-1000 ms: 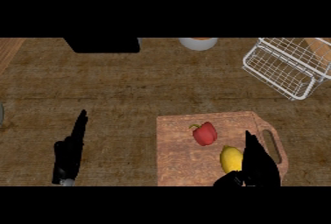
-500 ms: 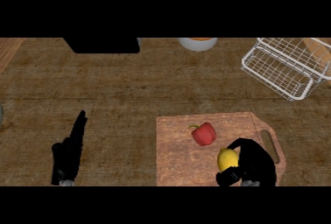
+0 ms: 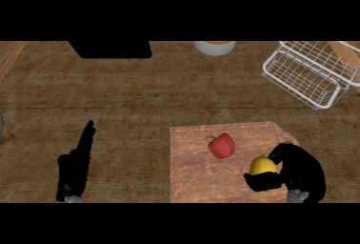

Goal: Pick the lemon from the cutting board and place it in the tiered basket

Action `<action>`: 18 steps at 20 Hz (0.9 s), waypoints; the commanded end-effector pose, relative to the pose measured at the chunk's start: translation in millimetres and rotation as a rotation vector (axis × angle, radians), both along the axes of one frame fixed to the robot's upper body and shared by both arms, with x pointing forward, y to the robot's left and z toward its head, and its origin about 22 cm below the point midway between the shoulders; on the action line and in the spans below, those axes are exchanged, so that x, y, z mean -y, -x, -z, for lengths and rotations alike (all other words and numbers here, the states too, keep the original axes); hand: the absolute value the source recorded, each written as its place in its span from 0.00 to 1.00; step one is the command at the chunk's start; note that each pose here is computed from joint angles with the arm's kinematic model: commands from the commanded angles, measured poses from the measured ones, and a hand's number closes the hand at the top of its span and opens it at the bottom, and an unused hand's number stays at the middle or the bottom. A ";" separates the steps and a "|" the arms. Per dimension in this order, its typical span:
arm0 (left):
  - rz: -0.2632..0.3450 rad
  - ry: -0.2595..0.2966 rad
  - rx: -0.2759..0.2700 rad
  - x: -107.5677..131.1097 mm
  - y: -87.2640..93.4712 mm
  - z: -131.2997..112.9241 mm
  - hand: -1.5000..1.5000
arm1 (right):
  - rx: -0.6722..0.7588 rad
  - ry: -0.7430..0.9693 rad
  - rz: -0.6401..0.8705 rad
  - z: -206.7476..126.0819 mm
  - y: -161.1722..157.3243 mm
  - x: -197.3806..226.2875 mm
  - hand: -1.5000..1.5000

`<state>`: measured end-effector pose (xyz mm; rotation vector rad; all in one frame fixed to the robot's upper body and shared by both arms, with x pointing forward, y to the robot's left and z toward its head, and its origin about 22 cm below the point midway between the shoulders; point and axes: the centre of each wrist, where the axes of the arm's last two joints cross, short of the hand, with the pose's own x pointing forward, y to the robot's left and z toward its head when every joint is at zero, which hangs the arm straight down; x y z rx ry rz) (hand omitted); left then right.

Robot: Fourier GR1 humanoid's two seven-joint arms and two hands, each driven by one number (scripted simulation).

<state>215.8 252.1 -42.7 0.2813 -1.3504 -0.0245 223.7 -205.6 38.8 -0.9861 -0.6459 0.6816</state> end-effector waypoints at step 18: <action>-0.001 0.027 -0.049 13.1 -1.1 -1.3 0.50 | 0.724 0.006 0.063 -215.8 43.0 153.5 1.00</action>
